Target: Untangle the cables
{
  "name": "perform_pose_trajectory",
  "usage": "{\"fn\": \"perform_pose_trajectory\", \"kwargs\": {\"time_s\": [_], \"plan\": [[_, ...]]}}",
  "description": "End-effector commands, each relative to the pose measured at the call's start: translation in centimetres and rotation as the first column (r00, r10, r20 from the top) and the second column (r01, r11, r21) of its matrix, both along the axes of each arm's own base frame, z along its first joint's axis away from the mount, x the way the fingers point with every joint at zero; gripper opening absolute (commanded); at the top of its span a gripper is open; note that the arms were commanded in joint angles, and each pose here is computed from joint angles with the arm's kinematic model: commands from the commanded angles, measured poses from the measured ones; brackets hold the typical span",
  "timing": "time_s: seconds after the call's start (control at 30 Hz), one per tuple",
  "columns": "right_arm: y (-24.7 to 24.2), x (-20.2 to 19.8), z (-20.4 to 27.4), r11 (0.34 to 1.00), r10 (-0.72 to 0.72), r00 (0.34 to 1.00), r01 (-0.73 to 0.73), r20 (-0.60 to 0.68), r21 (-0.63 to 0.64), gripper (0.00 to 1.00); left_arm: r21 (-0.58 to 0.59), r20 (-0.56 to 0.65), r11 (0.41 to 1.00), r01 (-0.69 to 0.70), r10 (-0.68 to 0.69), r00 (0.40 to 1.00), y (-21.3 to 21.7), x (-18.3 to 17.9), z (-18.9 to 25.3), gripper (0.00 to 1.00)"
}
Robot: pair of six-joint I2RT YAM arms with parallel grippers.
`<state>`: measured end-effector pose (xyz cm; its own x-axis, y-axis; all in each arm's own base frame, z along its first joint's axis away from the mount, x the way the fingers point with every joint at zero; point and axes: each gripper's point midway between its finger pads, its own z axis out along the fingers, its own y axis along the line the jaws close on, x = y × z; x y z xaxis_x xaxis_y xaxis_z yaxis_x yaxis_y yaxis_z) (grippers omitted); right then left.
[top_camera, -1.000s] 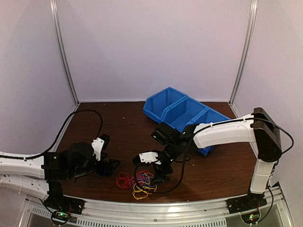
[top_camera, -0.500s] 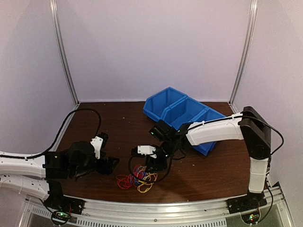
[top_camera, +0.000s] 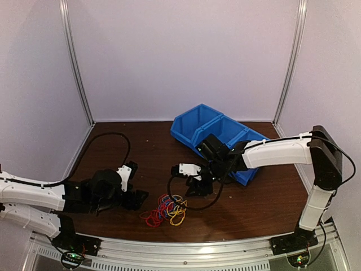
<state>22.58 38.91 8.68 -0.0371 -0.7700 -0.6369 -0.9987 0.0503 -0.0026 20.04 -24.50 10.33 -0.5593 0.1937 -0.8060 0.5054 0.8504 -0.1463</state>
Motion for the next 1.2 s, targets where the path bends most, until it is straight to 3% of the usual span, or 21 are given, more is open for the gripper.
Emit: {"fn": "perform_pose_trajectory", "kwargs": {"time_s": [0.0, 0.33, 0.7, 0.9, 1.17], "plan": [[2.0, 1.4, 2.5, 0.999, 0.019, 0.999, -0.022, 0.050, 0.047, 0.47, -0.096, -0.002, 0.995, -0.011, 0.011, 1.000, -0.7, 0.9, 1.6, 0.77], [6.8, 1.0, 1.6, 0.993, 0.104, 0.995, -0.104, 0.013, 0.050, 0.46, -0.115, -0.069, 0.993, -0.031, 0.023, 0.997, 0.2, 0.6, 0.6, 0.75], [8.5, -0.8, -0.6, 0.982, 0.189, 0.979, -0.188, -0.077, 0.021, 0.44, -0.124, -0.076, 0.991, -0.055, 0.046, 0.996, 1.2, 0.5, 0.1, 0.75], [8.8, -1.4, -0.4, 0.977, 0.211, 0.971, -0.208, -0.108, 0.042, 0.33, -0.119, -0.078, 0.991, -0.059, 0.050, 0.996, 1.5, 0.4, -0.2, 0.75], [9.4, -1.3, 0.1, 0.975, 0.218, 0.969, -0.212, -0.118, 0.059, 0.11, -0.136, -0.085, 0.989, -0.065, 0.054, 0.995, 1.7, 0.3, -0.4, 0.75]]}}
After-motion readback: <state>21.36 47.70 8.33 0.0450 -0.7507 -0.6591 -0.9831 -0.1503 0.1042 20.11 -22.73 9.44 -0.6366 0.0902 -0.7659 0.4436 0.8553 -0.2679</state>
